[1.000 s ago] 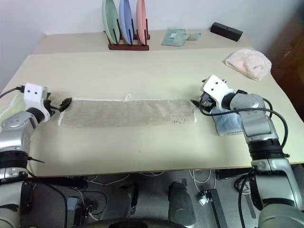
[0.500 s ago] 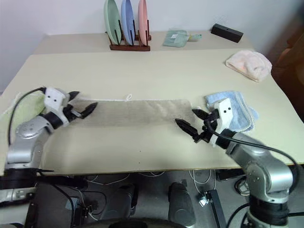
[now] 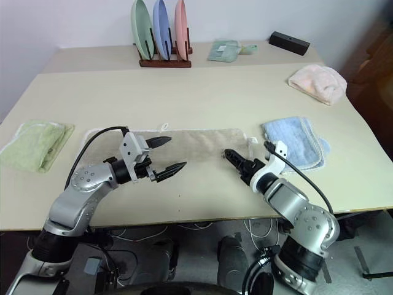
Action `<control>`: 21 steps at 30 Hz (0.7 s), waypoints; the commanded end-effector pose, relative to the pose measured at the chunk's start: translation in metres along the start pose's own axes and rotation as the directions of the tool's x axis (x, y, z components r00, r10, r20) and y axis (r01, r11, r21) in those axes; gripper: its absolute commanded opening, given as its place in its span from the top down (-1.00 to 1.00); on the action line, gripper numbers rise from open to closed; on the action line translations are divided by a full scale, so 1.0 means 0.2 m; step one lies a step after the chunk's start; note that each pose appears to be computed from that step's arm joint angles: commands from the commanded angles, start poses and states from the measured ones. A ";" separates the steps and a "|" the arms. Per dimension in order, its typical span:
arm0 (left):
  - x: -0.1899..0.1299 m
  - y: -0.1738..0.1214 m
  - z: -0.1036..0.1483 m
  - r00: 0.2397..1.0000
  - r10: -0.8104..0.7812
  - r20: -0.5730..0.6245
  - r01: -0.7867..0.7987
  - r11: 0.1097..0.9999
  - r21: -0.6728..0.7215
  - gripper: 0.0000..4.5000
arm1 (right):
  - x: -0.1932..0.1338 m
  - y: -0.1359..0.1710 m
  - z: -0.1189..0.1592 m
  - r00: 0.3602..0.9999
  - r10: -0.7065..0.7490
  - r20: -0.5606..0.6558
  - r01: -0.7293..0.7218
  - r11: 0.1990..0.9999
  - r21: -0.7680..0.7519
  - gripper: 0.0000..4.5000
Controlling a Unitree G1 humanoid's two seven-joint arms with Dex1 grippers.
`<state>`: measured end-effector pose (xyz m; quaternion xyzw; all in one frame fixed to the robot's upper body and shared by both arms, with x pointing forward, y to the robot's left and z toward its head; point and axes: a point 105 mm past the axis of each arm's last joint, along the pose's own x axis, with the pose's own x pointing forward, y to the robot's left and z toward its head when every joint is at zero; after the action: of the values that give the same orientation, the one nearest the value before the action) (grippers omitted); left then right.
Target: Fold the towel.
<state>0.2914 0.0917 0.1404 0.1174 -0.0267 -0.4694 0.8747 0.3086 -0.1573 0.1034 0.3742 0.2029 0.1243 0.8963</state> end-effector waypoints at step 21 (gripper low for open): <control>-0.02 -0.02 -0.05 1.000 0.021 0.008 -0.021 1.000 0.004 -0.99 | -0.23 -0.08 0.35 0.963 -0.131 0.235 0.199 0.934 -0.298 0.99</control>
<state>0.2885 0.0961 0.1221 0.1126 -0.0117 -0.4572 0.8821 0.3033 -0.2344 0.1349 0.2569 0.1316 0.0117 0.9574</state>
